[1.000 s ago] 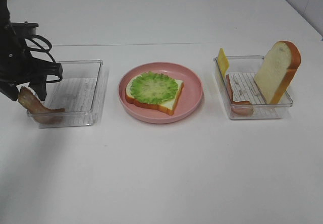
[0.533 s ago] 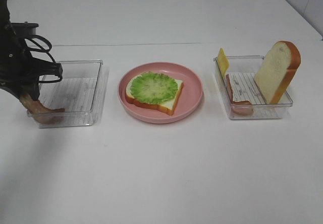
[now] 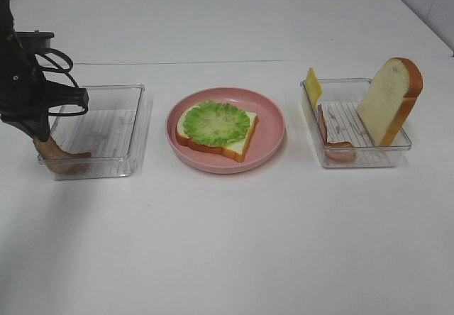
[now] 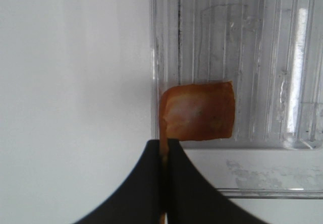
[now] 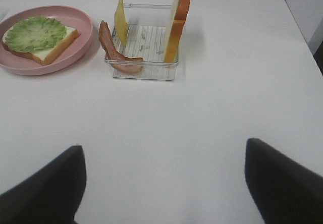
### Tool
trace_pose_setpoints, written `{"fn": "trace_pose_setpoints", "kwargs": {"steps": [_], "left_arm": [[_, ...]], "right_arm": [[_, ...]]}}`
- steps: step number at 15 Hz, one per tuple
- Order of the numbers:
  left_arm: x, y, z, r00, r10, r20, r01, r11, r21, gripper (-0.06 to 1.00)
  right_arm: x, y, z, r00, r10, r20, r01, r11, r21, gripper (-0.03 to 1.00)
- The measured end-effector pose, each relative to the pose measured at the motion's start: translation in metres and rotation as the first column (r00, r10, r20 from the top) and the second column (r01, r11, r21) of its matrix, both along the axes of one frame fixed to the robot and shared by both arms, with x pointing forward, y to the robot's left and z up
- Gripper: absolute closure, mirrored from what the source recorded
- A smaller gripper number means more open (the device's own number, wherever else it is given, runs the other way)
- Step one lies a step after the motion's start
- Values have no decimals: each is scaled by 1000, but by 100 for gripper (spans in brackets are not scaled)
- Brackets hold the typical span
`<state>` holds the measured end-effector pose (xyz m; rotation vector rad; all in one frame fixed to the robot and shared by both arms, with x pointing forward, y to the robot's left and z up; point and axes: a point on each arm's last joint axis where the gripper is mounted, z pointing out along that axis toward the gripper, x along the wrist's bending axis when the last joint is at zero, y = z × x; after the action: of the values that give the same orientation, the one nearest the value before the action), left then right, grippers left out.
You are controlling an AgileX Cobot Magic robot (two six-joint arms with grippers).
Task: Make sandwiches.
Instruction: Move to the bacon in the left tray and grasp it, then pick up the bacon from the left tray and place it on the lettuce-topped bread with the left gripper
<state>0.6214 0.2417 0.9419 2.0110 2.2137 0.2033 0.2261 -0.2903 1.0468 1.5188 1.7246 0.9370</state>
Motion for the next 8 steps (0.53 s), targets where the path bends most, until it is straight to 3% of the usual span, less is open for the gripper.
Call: {"fn": "trace_pose_setpoints", "kwargs": {"steps": [3,5,8], "left_arm": [[2,-3,12,999,18,30,-17,999,-36,94],[12,-8,49,991,16,132,-4,996,-93,94],[24,-22,89,970,16,243,43,971,-235,94]], "right_arm": [[0,0,0,1000,0,0,0,1000,0,16],[0,0,0,1000,0,0,0,1000,0,16],[0,0,0,1000,0,0,0,1000,0,16]]}}
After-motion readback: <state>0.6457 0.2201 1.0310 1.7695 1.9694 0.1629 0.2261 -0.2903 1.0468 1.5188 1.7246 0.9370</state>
